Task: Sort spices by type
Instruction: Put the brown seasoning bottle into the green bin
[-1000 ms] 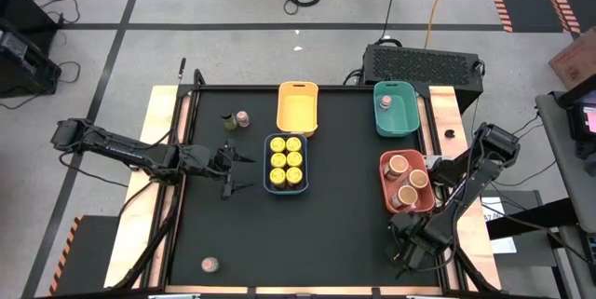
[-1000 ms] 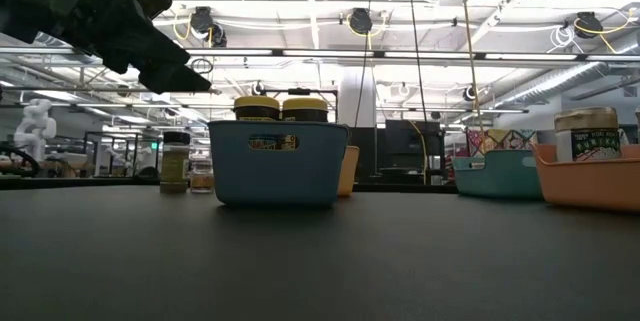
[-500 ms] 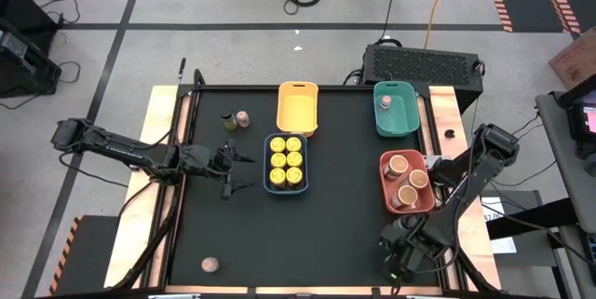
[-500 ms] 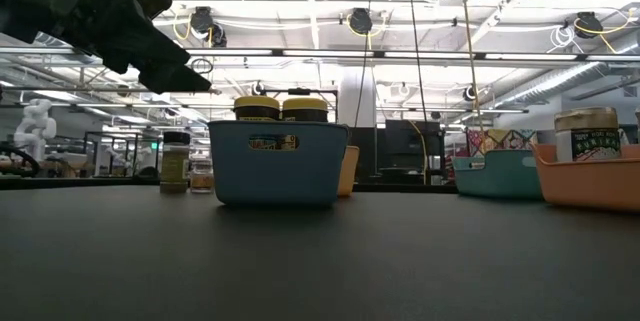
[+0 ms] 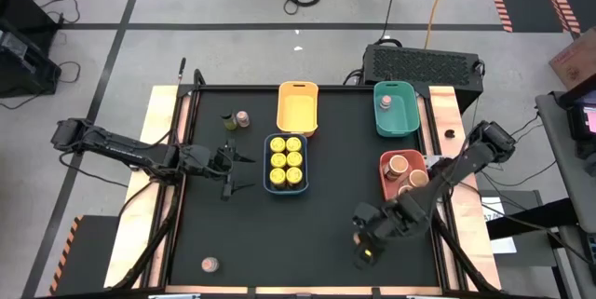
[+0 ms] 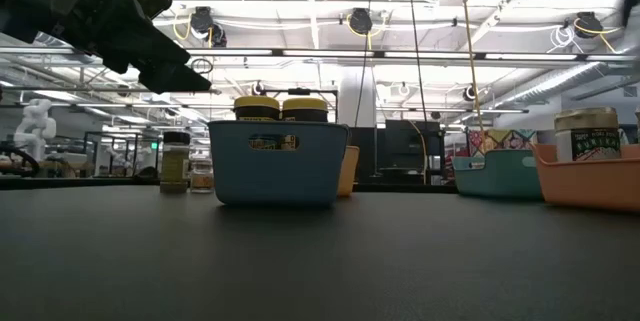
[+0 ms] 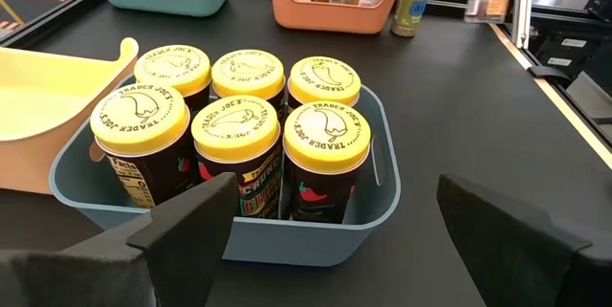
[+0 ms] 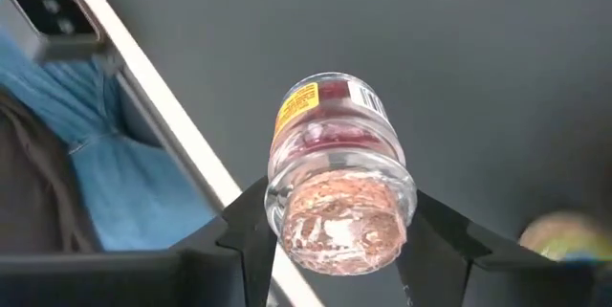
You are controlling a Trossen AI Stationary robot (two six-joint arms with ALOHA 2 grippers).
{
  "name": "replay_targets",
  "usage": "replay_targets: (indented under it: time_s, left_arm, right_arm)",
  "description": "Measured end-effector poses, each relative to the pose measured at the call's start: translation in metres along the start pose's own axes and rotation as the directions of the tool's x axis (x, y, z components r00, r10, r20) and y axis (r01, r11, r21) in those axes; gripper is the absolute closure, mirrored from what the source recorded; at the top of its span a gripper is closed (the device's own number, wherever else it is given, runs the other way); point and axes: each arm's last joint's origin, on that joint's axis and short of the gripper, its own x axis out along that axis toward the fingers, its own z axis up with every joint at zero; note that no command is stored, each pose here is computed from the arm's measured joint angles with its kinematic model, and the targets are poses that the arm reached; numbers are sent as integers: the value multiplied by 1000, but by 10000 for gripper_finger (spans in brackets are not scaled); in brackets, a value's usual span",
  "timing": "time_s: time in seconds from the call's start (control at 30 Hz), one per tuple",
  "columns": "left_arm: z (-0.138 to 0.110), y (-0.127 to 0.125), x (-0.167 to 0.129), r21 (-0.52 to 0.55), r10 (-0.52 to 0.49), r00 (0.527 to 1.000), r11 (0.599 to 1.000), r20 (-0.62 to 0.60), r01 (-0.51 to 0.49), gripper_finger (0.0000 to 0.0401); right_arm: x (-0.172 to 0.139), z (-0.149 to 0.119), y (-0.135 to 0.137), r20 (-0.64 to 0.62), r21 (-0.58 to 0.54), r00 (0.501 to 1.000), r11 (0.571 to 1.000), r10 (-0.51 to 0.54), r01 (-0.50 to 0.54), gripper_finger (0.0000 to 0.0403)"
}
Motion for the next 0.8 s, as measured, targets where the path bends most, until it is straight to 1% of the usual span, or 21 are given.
replay_targets:
  time_s: [0.2,0.27,0.37,0.47,0.57,0.67,0.8]
  left_arm:
    - [0,0,0,0,0,1000,1000,0,0,38]
    - [0,0,0,0,0,1000,1000,0,0,38]
    - [0,0,0,0,0,1000,1000,1,0,38]
    - [0,0,0,0,0,1000,1000,0,0,38]
    - [0,0,0,2,0,1000,1000,0,0,38]
    - [0,0,0,3,0,1000,1000,0,0,38]
    - [0,0,0,5,0,1000,1000,0,0,38]
  right_arm:
    - [-12,47,-13,65,-125,998,992,-2,10,240]
    - [-18,63,-20,88,-155,996,987,-21,35,240]
    - [-31,85,-32,128,-179,989,979,-75,98,240]
    - [-48,106,-45,165,-161,978,975,-125,152,240]
    - [-67,127,-58,200,-136,967,973,-155,184,240]
    - [-85,145,-75,228,-81,953,972,-199,222,240]
    - [-105,167,-106,224,8,942,967,-251,256,240]
